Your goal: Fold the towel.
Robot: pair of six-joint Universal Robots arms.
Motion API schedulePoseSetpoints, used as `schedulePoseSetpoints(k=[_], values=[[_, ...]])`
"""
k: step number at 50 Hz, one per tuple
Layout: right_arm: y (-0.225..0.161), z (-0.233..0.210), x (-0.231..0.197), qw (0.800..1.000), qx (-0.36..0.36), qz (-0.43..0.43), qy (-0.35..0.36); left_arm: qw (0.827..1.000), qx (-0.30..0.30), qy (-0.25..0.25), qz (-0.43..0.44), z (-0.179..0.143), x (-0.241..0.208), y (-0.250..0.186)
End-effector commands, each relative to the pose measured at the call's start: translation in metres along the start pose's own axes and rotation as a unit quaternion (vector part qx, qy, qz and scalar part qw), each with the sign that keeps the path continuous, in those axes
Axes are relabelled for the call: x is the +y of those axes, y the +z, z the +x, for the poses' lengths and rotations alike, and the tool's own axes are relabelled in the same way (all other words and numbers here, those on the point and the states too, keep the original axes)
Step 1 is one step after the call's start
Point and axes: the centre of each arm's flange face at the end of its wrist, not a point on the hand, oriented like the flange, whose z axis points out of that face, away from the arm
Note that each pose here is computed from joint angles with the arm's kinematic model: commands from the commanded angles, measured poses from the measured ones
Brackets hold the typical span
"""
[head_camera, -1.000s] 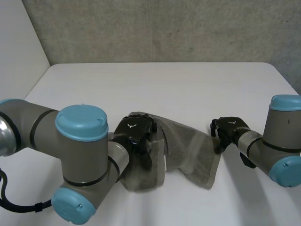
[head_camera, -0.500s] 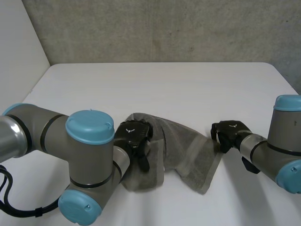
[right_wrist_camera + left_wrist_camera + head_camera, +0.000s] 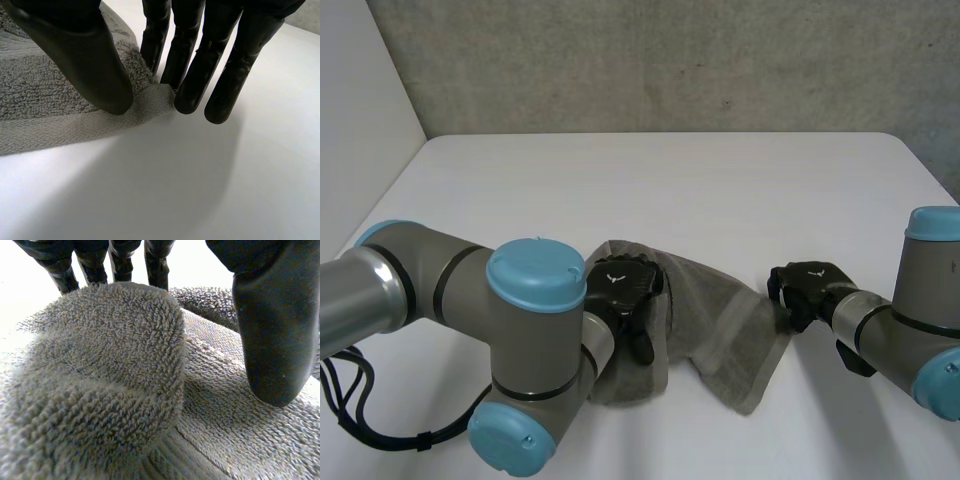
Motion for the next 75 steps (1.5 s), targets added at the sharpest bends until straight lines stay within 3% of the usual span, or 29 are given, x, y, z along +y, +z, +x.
schedulePoseSetpoints(k=[1, 21, 34, 46, 53, 59, 64, 70, 75], values=[[0.000, -0.002, 0.002, 1.000, -0.004, -0.003, -0.001, 1.000, 0.001, -0.001, 0.004, 0.001, -0.001, 0.008], [0.000, -0.005, 0.002, 1.000, -0.016, -0.001, -0.005, 1.000, -0.004, 0.001, -0.017, 0.000, 0.003, 0.012], [-0.018, -0.007, -0.023, 0.999, -0.039, 0.030, -0.006, 0.993, -0.028, -0.016, 0.109, -0.007, -0.091, -0.038], [-0.088, 0.007, -0.105, 0.990, -0.065, 0.127, 0.000, 0.977, -0.072, -0.037, 0.196, -0.049, -0.162, -0.087], [-0.153, 0.027, -0.174, 0.970, -0.070, 0.233, 0.005, 0.949, -0.086, -0.037, 0.300, -0.080, -0.220, -0.142], [-0.180, 0.042, -0.210, 0.955, -0.057, 0.292, 0.007, 0.930, -0.089, -0.018, 0.357, -0.098, -0.251, -0.170], [-0.191, 0.048, -0.227, 0.951, -0.050, 0.304, -0.003, 0.934, -0.094, -0.026, 0.344, -0.112, -0.247, -0.166], [-0.157, 0.053, -0.222, 0.965, -0.049, 0.249, -0.059, 0.945, -0.115, -0.042, 0.303, -0.133, -0.227, -0.147], [-0.129, 0.027, -0.224, 0.966, -0.048, 0.220, -0.130, 0.966, -0.122, -0.066, 0.216, -0.171, -0.186, -0.085]])
